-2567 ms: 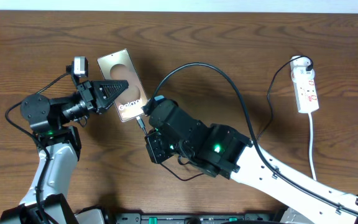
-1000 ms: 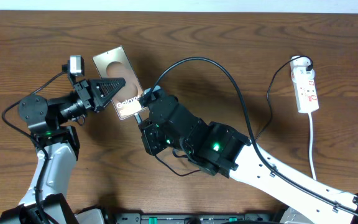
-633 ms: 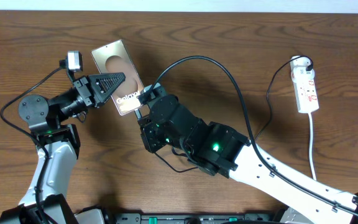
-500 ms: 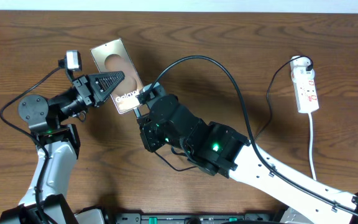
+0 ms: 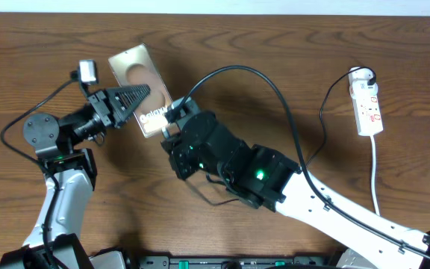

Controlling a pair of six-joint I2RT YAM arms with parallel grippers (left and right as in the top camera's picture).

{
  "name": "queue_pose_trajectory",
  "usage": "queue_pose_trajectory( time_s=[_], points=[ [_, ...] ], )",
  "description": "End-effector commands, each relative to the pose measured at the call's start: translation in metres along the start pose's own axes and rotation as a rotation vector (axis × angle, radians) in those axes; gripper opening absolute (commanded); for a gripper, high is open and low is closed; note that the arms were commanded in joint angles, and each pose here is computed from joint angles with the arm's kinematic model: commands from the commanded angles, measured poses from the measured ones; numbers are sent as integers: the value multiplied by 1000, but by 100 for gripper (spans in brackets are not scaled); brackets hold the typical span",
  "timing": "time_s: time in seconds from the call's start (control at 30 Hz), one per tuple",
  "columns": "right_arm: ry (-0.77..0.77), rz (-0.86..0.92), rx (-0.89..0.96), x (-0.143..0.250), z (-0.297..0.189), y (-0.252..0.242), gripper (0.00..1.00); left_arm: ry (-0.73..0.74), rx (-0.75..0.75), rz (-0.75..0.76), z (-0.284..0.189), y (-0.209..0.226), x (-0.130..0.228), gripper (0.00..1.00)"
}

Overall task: Plug charger to phone and switch on socket
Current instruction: 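Open the right gripper off the plug and withdraw the right arm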

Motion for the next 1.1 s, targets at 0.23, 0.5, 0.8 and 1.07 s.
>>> queue_pose_trajectory(
  time_s=[0.23,0.5,0.8,1.07],
  points=[
    [32,84,76,-3,-12,-19,36,161,69,64,7,-14,29,7],
    [110,44,43,28,-13,4,44,128,61,102,8,-12,24,7],
    [89,67,106,34,-12,1,23,125,61,120,8,-12,23,7],
    [-38,71,124,9,-12,1,6,142,68,125,7,-13,26,7]
  ],
)
Point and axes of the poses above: each gripper's point midway between its finger pads, its own z axis out along the fingers, its own y axis along the line the jaws close on, x = y × z, the point moved 1 cm from there along -z, back along the fingers, and after that the axes turned 13 degrees about z, right-handed, at the moved point
